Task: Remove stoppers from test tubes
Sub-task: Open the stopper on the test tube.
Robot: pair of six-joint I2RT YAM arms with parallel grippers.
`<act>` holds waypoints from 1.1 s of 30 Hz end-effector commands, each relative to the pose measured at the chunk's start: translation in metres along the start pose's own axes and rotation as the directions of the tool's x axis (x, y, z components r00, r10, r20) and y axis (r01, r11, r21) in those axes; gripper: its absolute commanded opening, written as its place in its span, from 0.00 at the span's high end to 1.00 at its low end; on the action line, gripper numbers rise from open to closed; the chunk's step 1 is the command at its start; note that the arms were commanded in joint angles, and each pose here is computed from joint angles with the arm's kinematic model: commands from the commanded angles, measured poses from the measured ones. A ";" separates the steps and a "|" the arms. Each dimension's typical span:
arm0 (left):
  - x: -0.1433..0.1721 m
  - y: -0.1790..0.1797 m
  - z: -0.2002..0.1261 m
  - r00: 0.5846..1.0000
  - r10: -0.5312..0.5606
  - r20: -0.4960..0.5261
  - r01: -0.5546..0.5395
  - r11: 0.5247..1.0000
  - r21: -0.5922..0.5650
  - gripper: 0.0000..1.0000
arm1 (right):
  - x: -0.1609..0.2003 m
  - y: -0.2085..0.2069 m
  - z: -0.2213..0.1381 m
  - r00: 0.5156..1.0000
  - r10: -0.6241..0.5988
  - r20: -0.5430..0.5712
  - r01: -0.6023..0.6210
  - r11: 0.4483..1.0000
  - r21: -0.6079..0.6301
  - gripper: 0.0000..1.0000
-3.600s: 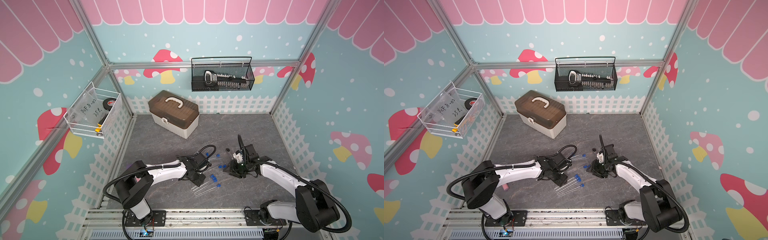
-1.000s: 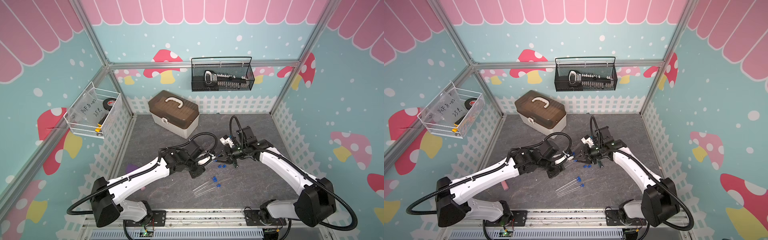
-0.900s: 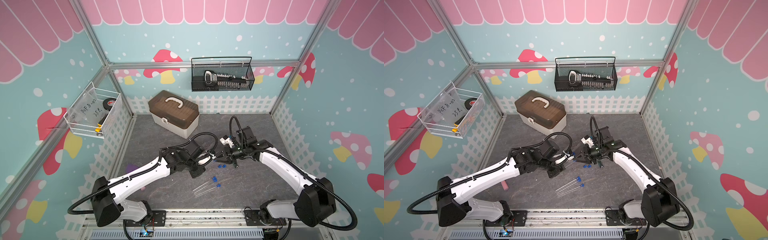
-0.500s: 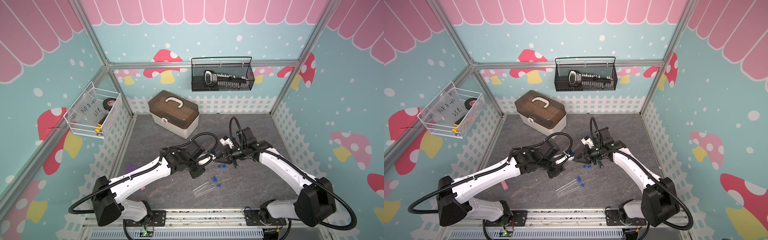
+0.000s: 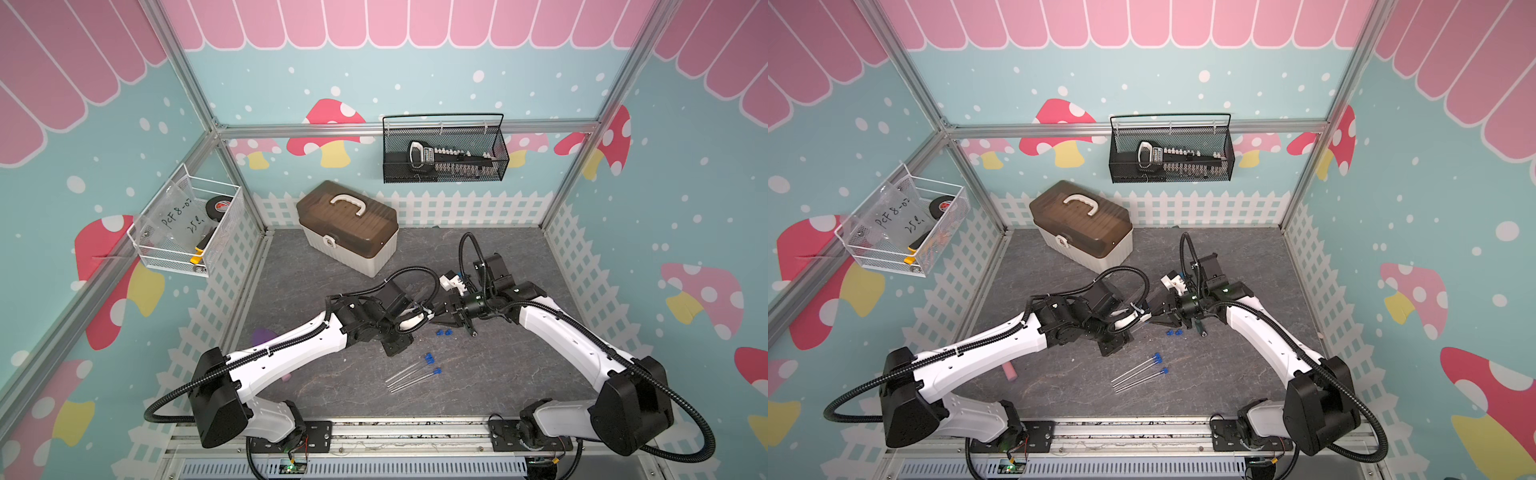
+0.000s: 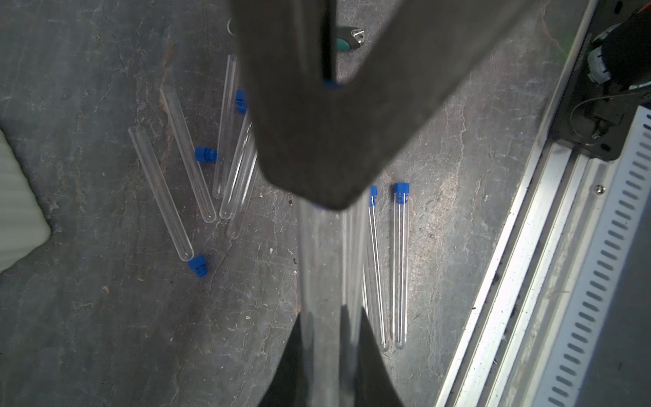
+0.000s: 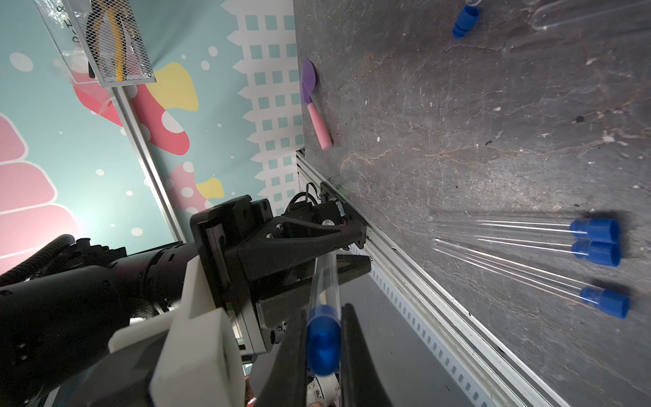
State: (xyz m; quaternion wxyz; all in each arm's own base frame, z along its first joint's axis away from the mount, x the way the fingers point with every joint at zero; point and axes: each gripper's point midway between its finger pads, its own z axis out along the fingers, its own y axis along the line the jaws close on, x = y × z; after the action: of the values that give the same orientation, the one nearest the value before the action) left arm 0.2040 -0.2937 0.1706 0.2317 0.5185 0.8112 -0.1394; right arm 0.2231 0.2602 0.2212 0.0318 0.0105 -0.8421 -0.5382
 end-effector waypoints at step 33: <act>0.005 -0.006 -0.009 0.998 0.067 0.012 -0.067 0.998 0.011 1.00 | 0.013 0.001 0.012 0.996 -0.011 -0.091 0.008 0.999 -0.040 0.73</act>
State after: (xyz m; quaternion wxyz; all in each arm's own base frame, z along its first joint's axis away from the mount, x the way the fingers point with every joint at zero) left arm 0.1946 -0.2838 0.1663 0.2314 0.5384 0.7991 -0.1340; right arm 0.2112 0.2673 0.2138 0.0668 0.0247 -0.8344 -0.5465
